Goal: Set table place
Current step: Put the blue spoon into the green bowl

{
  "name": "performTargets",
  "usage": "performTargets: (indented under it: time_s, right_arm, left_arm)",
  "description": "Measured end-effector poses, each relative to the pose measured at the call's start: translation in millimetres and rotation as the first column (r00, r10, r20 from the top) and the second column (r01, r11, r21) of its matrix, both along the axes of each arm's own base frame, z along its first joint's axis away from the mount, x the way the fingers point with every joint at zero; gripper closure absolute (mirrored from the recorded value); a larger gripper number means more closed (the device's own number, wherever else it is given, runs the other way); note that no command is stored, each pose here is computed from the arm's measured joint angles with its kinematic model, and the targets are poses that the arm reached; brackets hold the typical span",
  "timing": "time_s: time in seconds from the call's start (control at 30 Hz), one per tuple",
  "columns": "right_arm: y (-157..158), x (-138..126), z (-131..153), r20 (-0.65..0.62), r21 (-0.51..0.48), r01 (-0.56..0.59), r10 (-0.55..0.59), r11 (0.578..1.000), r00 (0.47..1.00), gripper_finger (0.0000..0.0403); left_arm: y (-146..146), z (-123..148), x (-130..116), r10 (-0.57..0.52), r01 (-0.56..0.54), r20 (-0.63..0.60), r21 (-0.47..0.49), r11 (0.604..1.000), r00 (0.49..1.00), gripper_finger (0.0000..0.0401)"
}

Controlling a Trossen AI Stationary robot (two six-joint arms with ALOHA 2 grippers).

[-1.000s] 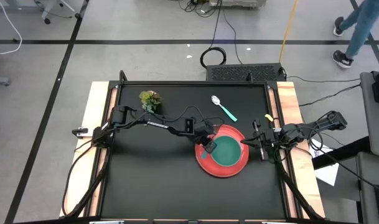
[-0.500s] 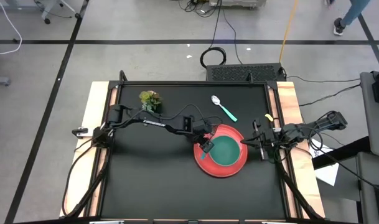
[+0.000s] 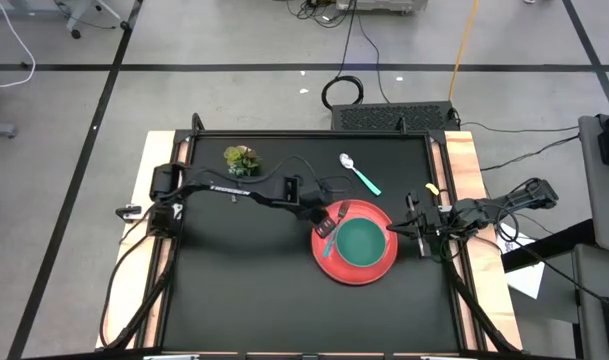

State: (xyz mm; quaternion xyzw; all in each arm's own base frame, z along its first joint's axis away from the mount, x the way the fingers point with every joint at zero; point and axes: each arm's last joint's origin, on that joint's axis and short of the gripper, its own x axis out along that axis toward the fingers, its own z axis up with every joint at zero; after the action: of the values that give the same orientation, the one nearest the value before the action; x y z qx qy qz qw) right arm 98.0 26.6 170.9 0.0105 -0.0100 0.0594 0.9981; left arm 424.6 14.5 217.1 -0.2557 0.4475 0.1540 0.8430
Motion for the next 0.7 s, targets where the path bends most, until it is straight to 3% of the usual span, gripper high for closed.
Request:
performTargets:
  time_s: [0.17, 0.43, 0.7]
  right_arm:
    - [0.0, 0.0, 0.0, 0.0, 0.0, 0.0, 0.0, 1.0, 1.0, 0.0403]
    - [0.0, 0.0, 0.0, 0.0, 0.0, 0.0, 0.0, 1.0, 1.0, 0.0403]
    - [0.0, 0.0, -1.2, -0.012, -0.004, 0.0, 0.0, 1.0, 1.0, 0.0403]
  left_arm:
    - [-0.1, 6.3, -1.3, -0.007, 0.006, 0.019, 0.024, 1.0, 1.0, 0.0388]
    - [0.2, 6.1, -0.8, -0.033, 0.032, 0.02, 0.052, 0.998, 0.999, 0.0397]
    - [-5.3, 44.1, -6.8, -0.17, 0.142, 0.152, 0.177, 0.974, 0.974, 0.0399]
